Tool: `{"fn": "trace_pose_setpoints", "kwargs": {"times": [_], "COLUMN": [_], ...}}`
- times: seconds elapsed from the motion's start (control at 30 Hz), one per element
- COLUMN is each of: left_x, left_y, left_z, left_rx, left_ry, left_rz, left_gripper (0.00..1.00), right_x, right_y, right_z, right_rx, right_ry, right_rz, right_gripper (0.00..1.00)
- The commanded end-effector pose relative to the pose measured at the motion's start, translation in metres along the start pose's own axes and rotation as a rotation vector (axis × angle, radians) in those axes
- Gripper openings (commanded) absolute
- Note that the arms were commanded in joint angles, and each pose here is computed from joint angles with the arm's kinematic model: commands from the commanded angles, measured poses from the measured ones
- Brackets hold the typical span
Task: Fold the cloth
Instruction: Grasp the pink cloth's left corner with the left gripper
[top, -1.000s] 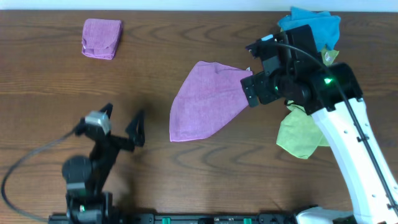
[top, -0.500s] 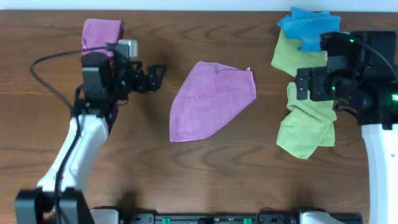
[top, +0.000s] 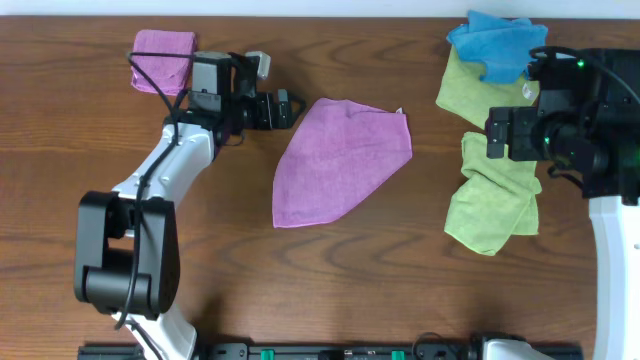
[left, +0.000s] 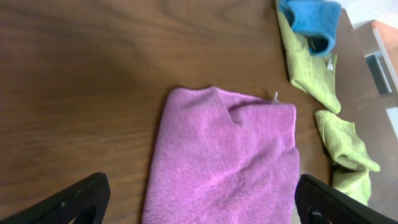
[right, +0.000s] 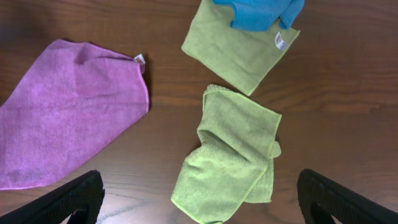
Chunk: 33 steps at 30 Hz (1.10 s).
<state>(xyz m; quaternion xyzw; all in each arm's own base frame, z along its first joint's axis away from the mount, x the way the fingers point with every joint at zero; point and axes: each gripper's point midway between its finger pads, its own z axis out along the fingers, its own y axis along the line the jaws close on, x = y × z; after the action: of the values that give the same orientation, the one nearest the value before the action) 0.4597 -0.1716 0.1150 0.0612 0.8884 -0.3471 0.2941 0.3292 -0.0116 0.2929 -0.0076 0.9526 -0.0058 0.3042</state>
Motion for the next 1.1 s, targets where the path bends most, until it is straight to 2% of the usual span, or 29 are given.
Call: {"fn": "trace_pose_setpoints", "kwargs": {"times": [0.0, 0.27, 0.53, 0.77, 0.93, 1.07], "left_x": [0.002, 0.033, 0.07, 0.101, 0.118, 0.118], "left_y": [-0.01, 0.004, 0.0, 0.024, 0.03, 0.022], "left_z": [0.006, 0.006, 0.007, -0.003, -0.004, 0.0], "left_rx": [0.056, -0.028, -0.066, -0.252, -0.261, -0.206], "left_ry": [0.029, 0.139, 0.268, 0.378, 0.408, 0.401], "left_rz": [-0.047, -0.101, -0.083, -0.107, -0.125, -0.144], "left_gripper": [0.97, 0.96, 1.0, 1.0, 1.0, 0.98], "right_x": [-0.002, -0.002, -0.007, -0.006, -0.006, -0.007], "right_y": [-0.001, 0.0, 0.007, 0.008, 0.009, 0.009], "right_z": [-0.003, -0.001, -0.002, -0.002, -0.002, -0.002], "right_rx": [-0.006, -0.011, -0.053, -0.055, -0.062, -0.062], "right_ry": [-0.01, -0.006, -0.026, -0.024, -0.024, -0.025], "right_rz": [0.019, 0.019, 0.006, -0.001, -0.001, -0.001], "right_gripper": [0.99, 0.99, 0.99, 0.99, 0.99, 0.99]}}
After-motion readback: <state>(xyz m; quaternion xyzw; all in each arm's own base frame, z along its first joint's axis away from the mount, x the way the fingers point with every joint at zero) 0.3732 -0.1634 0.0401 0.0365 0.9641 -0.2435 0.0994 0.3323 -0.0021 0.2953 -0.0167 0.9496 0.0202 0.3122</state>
